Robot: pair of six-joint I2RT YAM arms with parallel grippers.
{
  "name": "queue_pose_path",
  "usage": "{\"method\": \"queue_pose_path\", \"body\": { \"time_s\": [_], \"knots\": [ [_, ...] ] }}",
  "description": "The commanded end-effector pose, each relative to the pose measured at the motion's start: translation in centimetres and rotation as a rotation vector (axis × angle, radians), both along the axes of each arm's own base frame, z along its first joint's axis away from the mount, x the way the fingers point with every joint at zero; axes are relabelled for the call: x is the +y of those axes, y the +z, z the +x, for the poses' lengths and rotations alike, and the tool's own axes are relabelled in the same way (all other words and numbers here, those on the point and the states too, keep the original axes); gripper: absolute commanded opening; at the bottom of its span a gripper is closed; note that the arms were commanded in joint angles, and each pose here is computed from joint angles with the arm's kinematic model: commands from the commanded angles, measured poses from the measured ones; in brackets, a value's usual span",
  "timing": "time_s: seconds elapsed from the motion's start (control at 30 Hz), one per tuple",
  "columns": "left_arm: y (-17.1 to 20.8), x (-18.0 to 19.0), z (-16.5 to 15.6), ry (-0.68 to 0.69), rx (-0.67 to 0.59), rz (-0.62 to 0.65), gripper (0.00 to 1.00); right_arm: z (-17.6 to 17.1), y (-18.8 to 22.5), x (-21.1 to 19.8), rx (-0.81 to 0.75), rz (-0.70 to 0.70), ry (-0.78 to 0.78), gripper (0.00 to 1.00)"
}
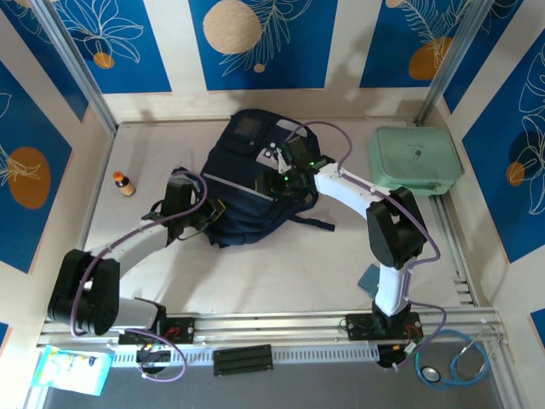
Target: Pack books, pencil case, and school supplies into a backpack
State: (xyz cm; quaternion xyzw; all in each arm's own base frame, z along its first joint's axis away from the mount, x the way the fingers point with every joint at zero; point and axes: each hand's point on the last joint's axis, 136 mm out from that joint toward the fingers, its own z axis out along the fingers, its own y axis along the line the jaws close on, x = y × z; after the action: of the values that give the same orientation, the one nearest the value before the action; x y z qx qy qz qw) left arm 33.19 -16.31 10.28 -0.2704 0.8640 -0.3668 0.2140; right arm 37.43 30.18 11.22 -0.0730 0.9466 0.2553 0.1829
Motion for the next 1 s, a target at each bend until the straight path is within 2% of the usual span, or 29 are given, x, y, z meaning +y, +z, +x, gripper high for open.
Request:
{"method": "queue_pose_path", "body": {
  "time_s": [0.0, 0.23, 0.43, 0.7, 0.97],
  "knots": [
    [1.8, -1.1, 1.3, -0.033, -0.058, -0.061, 0.07, -4.4, -0.2, 0.5, 0.055, 0.004, 0.089, 0.74],
    [1.7, -1.2, 1.6, -0.038, -0.057, -0.056, 0.07, -7.0, 0.4, -0.1, 0.027, 0.003, 0.141, 0.72],
    [1.9, -1.0, 1.5, -0.032, -0.061, -0.05, 0.07, -5.9, 0.3, -1.5, -0.025, -0.062, 0.121, 0.69],
    [2.1, -0.8, 1.2, -0.028, -0.067, -0.039, 0.07, -5.3, -1.1, -2.6, -0.092, -0.232, 0.161, 0.39],
    [1.9, -0.8, 1.2, -0.032, -0.063, -0.041, 0.07, -5.8, -2.9, -2.7, -0.067, -0.298, 0.185, 0.32]
  ]
}}
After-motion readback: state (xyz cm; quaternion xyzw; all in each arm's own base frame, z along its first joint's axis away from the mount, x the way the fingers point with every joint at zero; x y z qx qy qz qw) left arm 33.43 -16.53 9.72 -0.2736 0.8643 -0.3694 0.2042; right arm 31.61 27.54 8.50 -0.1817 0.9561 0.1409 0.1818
